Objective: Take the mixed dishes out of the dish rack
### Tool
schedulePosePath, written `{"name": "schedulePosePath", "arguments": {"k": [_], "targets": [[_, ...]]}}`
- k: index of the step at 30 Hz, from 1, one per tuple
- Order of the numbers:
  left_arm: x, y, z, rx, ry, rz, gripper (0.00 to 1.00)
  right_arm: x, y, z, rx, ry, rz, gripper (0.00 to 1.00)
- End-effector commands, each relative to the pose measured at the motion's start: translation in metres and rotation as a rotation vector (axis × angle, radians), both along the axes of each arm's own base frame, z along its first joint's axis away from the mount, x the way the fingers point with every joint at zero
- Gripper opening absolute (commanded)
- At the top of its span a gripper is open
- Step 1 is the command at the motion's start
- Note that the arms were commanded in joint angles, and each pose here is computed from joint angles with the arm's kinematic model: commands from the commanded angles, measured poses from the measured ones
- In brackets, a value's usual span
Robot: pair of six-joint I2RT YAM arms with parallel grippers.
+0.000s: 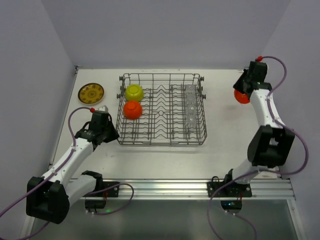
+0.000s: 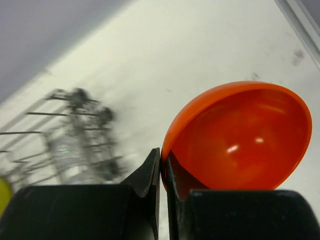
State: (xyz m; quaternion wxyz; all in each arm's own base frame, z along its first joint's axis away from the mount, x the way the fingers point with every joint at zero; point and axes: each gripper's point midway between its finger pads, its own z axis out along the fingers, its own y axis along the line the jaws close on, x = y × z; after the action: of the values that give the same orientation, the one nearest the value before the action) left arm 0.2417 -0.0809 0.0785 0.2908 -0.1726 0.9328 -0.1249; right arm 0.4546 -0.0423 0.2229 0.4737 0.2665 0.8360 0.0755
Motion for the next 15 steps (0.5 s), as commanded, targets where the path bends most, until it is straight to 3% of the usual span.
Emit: {"name": "schedulePosePath", "arguments": {"k": [1,2,3,12,15], "targets": [[-0.002,-0.015,-0.001,-0.037,0.001,-0.068,0.00,-0.018,-0.022,-0.056,-0.150,0.368,0.027,0.00],[-0.002,-0.015,-0.001,-0.037,0.001,-0.071,0.00,-0.003,-0.027,-0.040,-0.171,0.352,0.017,0.00],[-0.002,-0.015,-0.002,-0.036,0.002,-0.072,0.00,-0.002,-0.029,-0.065,-0.180,0.442,0.034,0.00],[-0.003,-0.016,0.002,-0.044,-0.013,-0.077,0.00,0.032,-0.060,-0.076,-0.358,0.551,0.006,0.00],[-0.003,-0.017,0.001,-0.048,-0.009,-0.085,0.00,0.044,-0.056,-0.090,-0.343,0.571,0.048,0.00]]}}
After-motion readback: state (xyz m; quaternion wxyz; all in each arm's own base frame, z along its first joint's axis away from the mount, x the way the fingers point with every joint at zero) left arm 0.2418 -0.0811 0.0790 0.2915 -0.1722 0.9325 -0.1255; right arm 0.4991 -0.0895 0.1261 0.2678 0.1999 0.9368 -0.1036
